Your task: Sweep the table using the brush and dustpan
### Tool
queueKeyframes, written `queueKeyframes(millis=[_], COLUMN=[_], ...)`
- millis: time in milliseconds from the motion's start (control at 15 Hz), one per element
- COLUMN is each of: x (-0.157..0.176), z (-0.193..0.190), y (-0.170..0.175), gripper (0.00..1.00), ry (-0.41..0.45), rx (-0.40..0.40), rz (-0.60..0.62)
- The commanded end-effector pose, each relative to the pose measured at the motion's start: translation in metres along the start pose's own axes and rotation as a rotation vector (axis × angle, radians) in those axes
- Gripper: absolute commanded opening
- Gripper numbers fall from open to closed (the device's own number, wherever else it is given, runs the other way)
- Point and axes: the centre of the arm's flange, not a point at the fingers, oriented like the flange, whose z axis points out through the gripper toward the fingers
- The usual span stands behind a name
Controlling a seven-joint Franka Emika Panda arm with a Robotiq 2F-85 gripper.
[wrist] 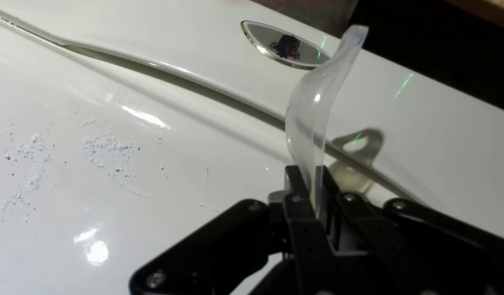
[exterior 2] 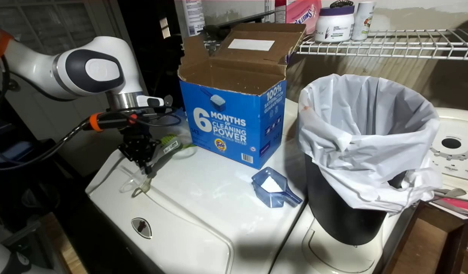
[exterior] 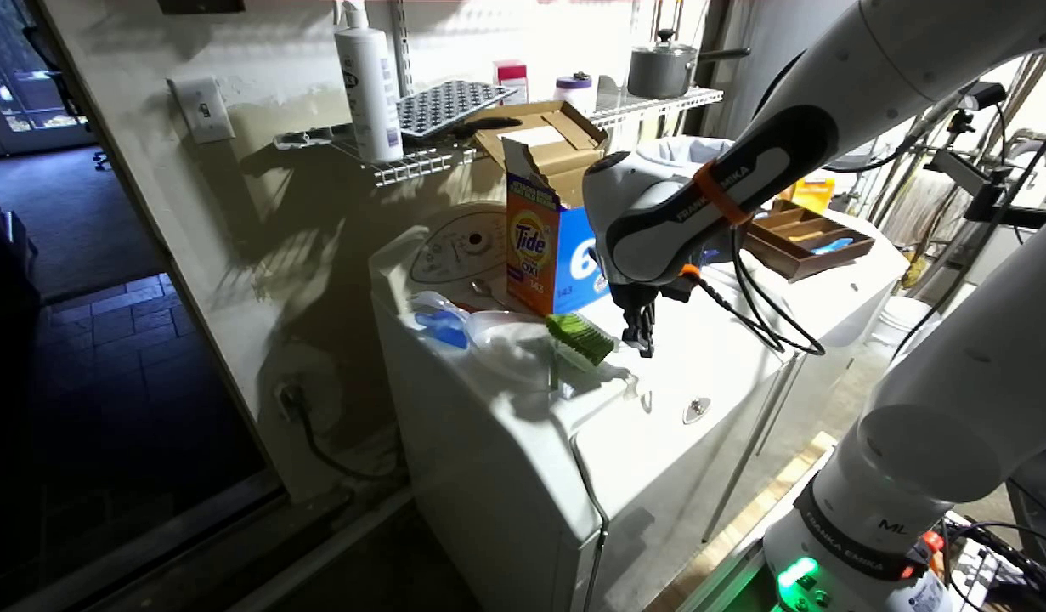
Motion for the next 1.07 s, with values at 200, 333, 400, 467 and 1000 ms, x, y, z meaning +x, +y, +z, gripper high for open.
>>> queueKeyframes(millis=[200,333,400,467,1000], x=[-0.024,-0.035,-0.040,-0.045,-0.055], z=[-0.001,0.003,0.006,0.008,0.031], y=[0.016,0.022,0.024,0.026,0.021], gripper=[0.03,0.03,0.03,0.03,0.03], ry=[0.064,0.048,0.038,0.020,-0.139], rx=[-0.004,-0.031,-0.039,-0.054,-0.095], rz=[0.040,0.067,0.077,0.086,0.068])
